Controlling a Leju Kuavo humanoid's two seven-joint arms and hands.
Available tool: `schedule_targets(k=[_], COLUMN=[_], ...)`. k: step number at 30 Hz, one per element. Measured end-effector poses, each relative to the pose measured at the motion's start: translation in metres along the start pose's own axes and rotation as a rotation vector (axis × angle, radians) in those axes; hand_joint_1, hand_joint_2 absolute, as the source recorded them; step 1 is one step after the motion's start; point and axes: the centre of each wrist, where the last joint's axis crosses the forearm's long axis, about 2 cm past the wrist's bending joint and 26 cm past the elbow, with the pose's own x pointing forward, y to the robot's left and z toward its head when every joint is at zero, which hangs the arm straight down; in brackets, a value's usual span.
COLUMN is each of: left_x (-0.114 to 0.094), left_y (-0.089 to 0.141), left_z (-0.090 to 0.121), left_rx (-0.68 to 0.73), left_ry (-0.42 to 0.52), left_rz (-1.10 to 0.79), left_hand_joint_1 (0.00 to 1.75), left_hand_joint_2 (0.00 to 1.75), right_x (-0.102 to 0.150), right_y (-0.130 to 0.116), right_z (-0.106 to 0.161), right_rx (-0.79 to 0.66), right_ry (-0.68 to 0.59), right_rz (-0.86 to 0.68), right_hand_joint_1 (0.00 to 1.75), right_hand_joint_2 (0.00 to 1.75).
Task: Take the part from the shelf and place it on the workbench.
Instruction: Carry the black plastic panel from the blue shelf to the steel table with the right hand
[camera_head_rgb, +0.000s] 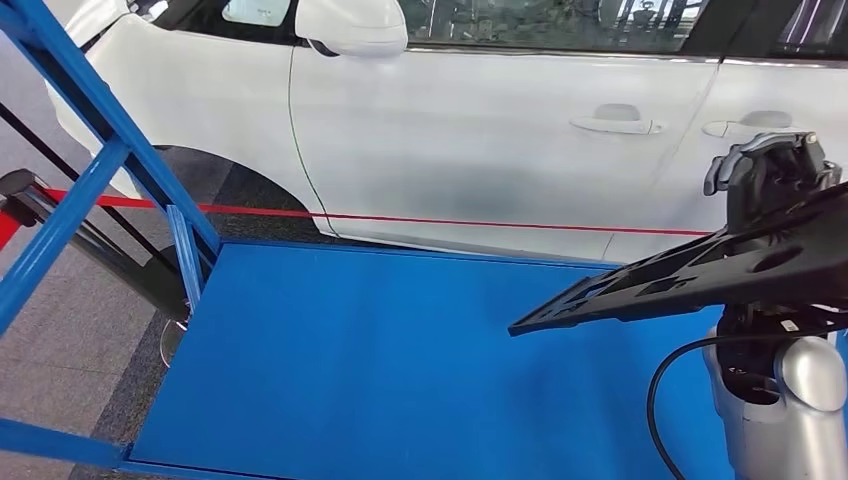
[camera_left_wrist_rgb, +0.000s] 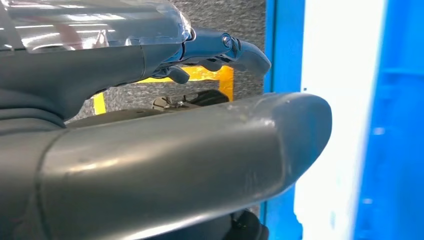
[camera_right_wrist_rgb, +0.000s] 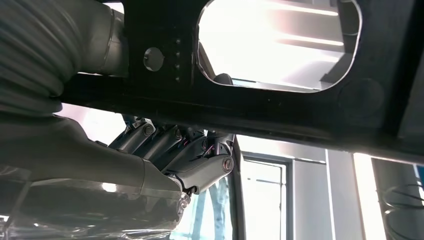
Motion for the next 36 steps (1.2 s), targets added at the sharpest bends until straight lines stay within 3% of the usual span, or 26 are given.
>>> schedule_targets(k=[20,36], left_x=[-0.003,0.002], left_y=[0.021,0.028], left_z=[0.002,-0.002], left_rx=[0.031,0.014], left_ry=[0.032,0.052], left_rz=[-0.055,-0.079], left_hand_joint_1=[0.0,0.0], left_hand_joint_2=[0.0,0.0], right_x=[-0.025,-0.025], right_y=[0.041,0.059], right_z=[-0.02,-0.033], right_rx=[0.039,0.054], right_ry=[0.03,0.019], right_rz=[-0.047,-0.076], right_hand_joint_1=[1.75,1.75], right_hand_joint_2=[1.75,1.75])
